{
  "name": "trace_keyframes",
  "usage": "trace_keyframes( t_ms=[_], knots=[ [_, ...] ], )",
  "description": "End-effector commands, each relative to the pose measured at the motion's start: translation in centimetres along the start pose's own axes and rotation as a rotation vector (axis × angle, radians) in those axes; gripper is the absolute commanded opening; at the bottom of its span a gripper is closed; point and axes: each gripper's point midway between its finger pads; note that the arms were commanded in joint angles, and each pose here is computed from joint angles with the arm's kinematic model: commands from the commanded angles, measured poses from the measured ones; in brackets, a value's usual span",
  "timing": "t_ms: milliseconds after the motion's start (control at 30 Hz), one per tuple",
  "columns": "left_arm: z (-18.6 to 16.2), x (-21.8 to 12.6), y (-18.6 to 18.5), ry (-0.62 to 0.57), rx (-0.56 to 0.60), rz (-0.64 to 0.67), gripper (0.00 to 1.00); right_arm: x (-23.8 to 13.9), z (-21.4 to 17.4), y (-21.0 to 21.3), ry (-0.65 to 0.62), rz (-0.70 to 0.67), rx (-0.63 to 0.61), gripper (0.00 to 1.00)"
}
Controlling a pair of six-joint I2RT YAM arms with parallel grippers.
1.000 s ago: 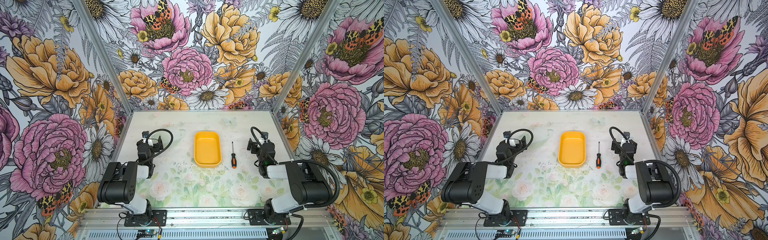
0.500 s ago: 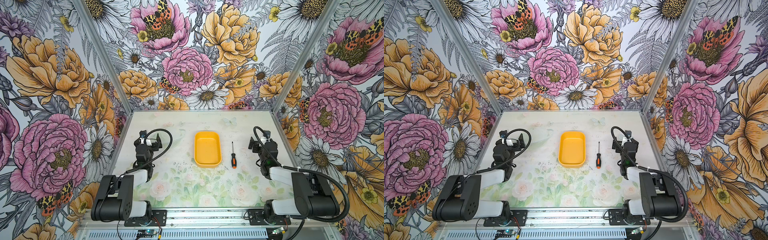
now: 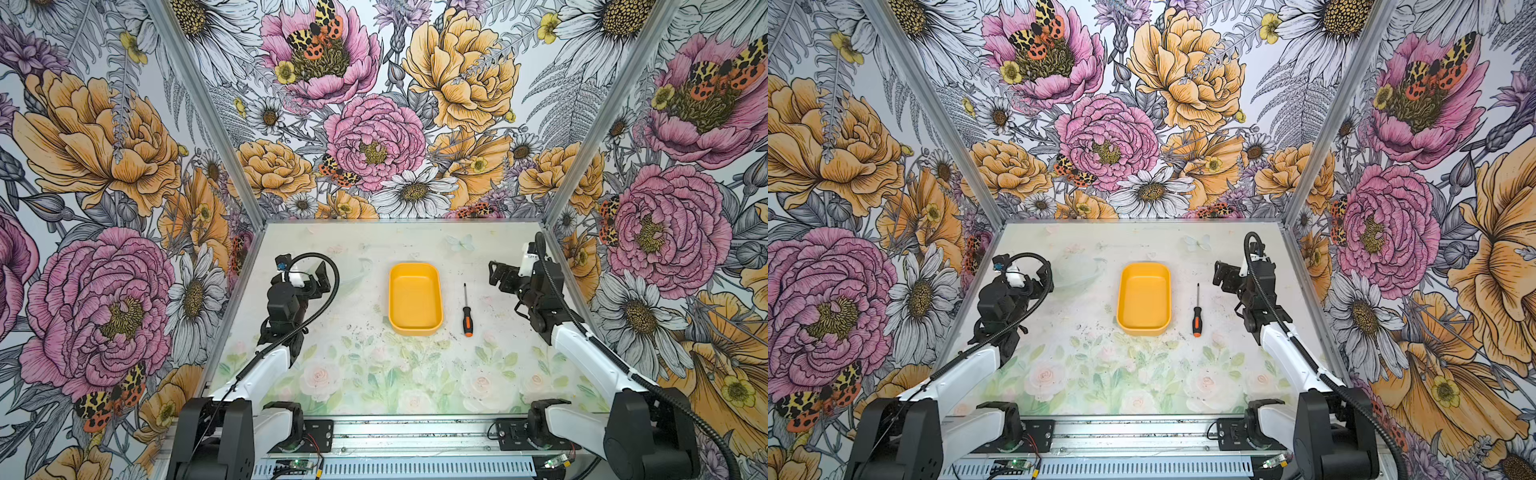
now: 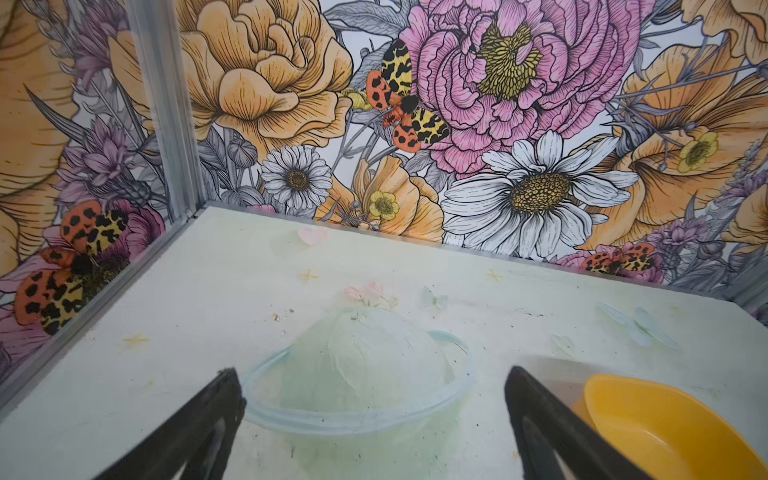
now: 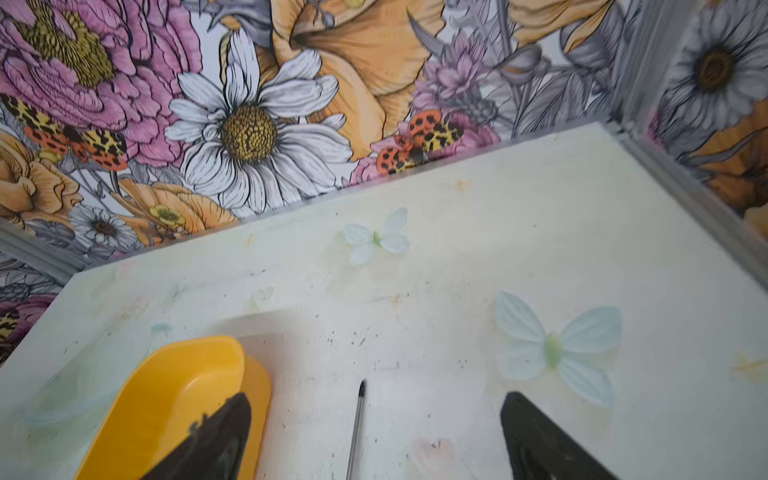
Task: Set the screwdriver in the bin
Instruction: 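Move the right gripper over the screwdriver handle beside the yellow tray, then lower the right gripper and close it on the screwdriver handle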
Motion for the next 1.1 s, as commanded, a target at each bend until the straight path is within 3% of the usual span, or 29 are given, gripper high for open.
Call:
trace_keyframes(
  t_ms=[0, 433, 700, 1067],
  knots=[
    [-2.4, -0.3, -1.7, 0.086, -0.113, -0.070, 0.99, 0.7, -5.8, 0.2, 0.175, -0.018, 0.076, 0.95],
    [-5.8, 0.4, -7.2, 0.209, -0.114, -0.223, 0.99, 1.4, -13.8, 1.6, 0.302, -0.081, -0.001, 0.86],
    [-7.0, 0.5, -8.4, 0.258, -0.142, -0.274, 0.99, 1.6, -16.0, 1.0, 0.339, -0.145, -0.025, 0.84],
    [-7.3, 0.4, -9.2, 0.279, -0.140, -0.293, 0.99, 1.1, -18.0, -0.6, 0.357, -0.183, -0.041, 0.71]
  ],
)
Point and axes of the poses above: each gripper's point midway between its finger pads, its own x axis out along the fingers, its own y axis along the line the jaws close on, z = x × y, and after that the axes turned 6 degrees about x, right-handed
